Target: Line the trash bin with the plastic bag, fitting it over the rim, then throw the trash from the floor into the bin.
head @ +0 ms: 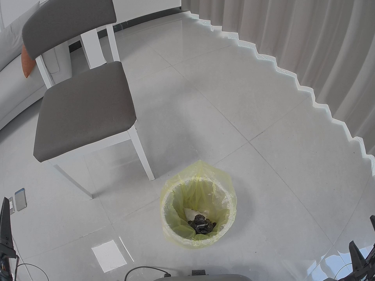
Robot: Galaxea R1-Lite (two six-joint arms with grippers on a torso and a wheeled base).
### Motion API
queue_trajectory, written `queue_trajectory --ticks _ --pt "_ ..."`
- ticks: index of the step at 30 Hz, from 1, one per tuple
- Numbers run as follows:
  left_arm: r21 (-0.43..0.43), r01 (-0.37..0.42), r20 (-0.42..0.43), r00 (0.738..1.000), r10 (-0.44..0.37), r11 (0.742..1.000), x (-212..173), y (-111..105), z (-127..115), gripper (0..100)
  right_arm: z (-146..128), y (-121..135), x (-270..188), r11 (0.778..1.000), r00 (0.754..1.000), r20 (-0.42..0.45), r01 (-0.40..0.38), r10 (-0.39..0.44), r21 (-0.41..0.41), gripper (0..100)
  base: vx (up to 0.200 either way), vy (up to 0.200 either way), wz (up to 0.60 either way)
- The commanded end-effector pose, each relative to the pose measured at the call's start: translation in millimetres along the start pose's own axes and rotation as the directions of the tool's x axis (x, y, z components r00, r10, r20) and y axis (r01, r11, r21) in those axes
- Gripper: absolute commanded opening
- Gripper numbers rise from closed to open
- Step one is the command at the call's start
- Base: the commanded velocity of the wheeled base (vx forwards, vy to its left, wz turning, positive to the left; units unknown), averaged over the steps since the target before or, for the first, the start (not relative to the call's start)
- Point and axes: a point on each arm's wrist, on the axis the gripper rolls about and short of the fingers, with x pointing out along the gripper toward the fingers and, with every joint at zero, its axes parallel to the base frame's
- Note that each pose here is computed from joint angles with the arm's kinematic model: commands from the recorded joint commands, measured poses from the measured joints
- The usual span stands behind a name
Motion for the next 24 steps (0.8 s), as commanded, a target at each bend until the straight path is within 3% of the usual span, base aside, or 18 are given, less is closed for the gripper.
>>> queue_trajectory --ticks 1,4,7,10,11,12,17,19,22,24 --pt "0.014 0.013 0.083 0.996 -0.014 1.0 -26 1 -7 100 -15 -2 4 0.987 0.999 0.004 0.032 -0.032 -0.16 100 0.0 0.0 0.0" --pt "0.026 0.034 0.079 0.996 -0.036 0.999 -32 1 -12 100 -15 -3 4 0.981 0.998 0.005 0.064 -0.064 -0.181 100 0.0 0.0 0.0" --pt "0.04 0.012 0.03 0.999 -0.013 0.999 -31 3 -21 100 -17 -6 4 0.971 0.98 -0.012 0.196 -0.2 -0.138 100 0.0 0.0 0.0" --pt "0.077 -0.061 -0.118 0.991 0.07 0.995 -32 7 -38 100 -25 -8 3 0.964 0.96 -0.085 0.264 -0.266 -0.034 100 0.0 0.0 0.0" --pt "0.077 -0.061 -0.118 0.991 0.07 0.995 -32 7 -38 100 -25 -8 3 0.964 0.96 -0.085 0.264 -0.266 -0.034 100 0.0 0.0 0.0" --pt "0.141 -0.128 -0.195 0.969 0.154 0.982 -34 11 -46 100 -23 -8 3 0.958 0.955 -0.069 0.288 -0.288 -0.022 100 0.0 0.0 0.0" --pt "0.184 -0.192 -0.194 0.954 0.227 0.964 -35 13 -48 100 -23 -8 3 0.955 0.953 -0.07 0.294 -0.296 -0.031 100 0.0 0.0 0.0" --pt "0.163 -0.189 -0.197 0.955 0.22 0.968 -35 12 -48 100 -23 -8 3 0.956 0.953 -0.072 0.293 -0.294 -0.033 100 0.0 0.0 0.0" --pt "0.14 -0.109 -0.224 0.965 0.139 0.984 -34 11 -49 100 -23 -8 3 0.956 0.953 -0.072 0.293 -0.294 -0.03 100 0.0 0.0 0.0" --pt "0.174 -0.041 -0.282 0.955 0.09 0.984 -36 10 -54 100 -23 -8 3 0.958 0.955 -0.071 0.285 -0.287 -0.038 100 0.0 0.0 0.0"
